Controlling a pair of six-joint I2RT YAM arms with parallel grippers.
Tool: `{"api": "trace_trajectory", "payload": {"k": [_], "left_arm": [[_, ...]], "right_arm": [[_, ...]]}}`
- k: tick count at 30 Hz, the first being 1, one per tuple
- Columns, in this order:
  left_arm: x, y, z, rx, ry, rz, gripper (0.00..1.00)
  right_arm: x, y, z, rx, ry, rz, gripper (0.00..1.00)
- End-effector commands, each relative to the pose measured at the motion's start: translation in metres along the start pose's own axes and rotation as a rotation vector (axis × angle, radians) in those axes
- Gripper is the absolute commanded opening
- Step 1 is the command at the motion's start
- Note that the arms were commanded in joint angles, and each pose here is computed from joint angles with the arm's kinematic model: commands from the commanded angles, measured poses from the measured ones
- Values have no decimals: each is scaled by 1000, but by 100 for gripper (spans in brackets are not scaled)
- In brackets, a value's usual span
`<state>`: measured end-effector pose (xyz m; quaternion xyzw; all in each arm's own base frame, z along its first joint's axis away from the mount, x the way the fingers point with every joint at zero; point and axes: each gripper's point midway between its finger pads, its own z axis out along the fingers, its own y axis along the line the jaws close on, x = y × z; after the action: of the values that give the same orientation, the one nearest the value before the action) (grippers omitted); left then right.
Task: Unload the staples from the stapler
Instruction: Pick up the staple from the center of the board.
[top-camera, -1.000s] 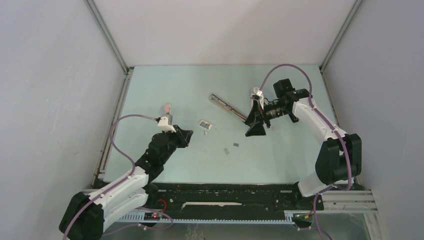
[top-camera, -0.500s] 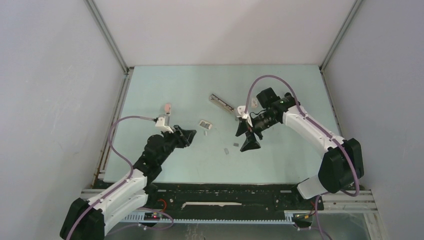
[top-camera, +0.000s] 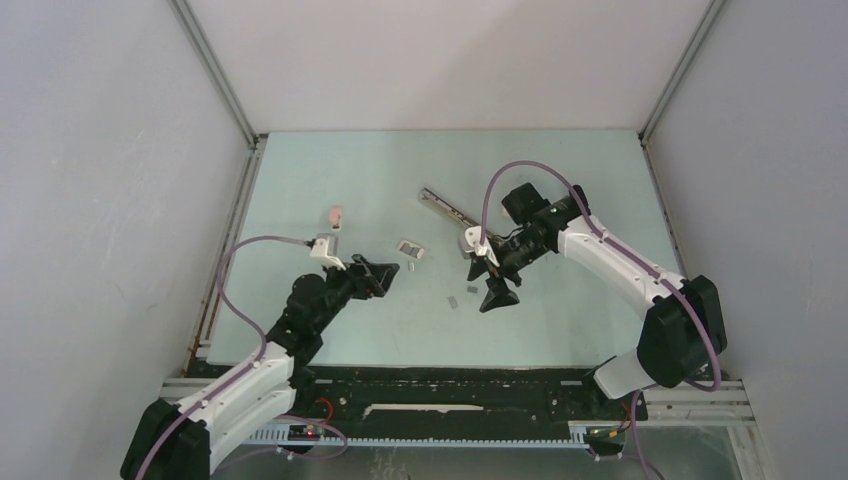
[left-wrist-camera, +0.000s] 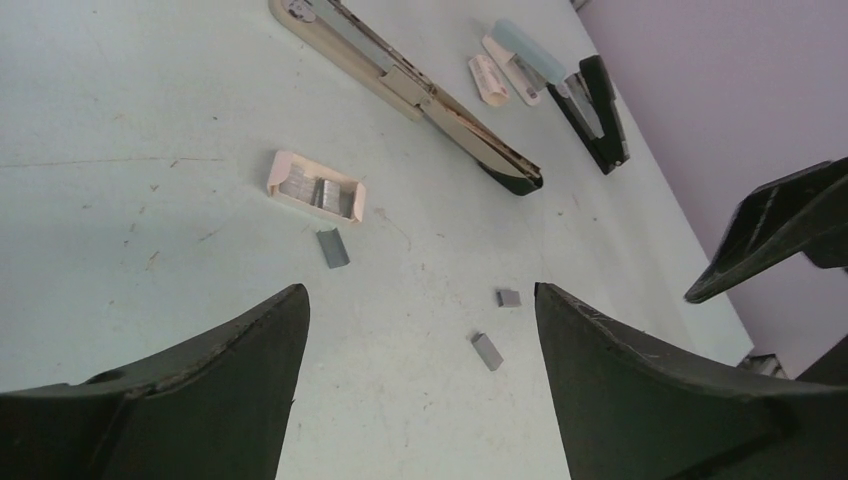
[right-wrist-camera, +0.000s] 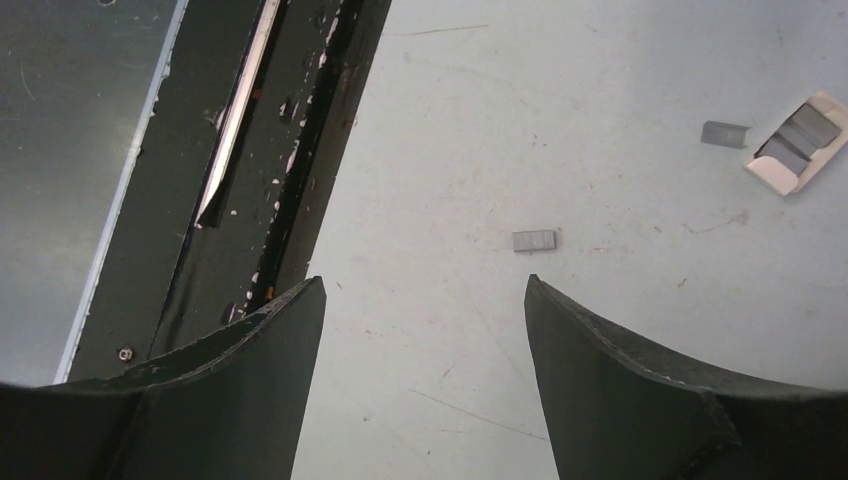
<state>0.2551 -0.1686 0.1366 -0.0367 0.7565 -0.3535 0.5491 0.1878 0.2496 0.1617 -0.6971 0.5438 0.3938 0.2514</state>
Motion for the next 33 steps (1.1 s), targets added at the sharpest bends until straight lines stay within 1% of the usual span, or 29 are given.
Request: {"api": "trace_trajectory", "payload": {"k": [1, 6, 22, 26, 33], "left_arm": [[-3, -9, 1, 56, -16, -20, 89], [0, -13, 3, 79, -1, -41, 93], [1, -16, 2, 102, 5, -51, 94], [-2, -15, 1, 96, -5, -50, 94], [-16, -12, -9, 74, -64, -30, 95]], "right_arm": [[0, 4, 1, 2, 17, -58, 82], [2, 4, 2, 5, 22, -65, 82], [4, 5, 3, 7, 32, -75, 82], [4, 5, 3, 5, 34, -79, 82], [4, 7, 2, 2, 32, -93, 82]]}}
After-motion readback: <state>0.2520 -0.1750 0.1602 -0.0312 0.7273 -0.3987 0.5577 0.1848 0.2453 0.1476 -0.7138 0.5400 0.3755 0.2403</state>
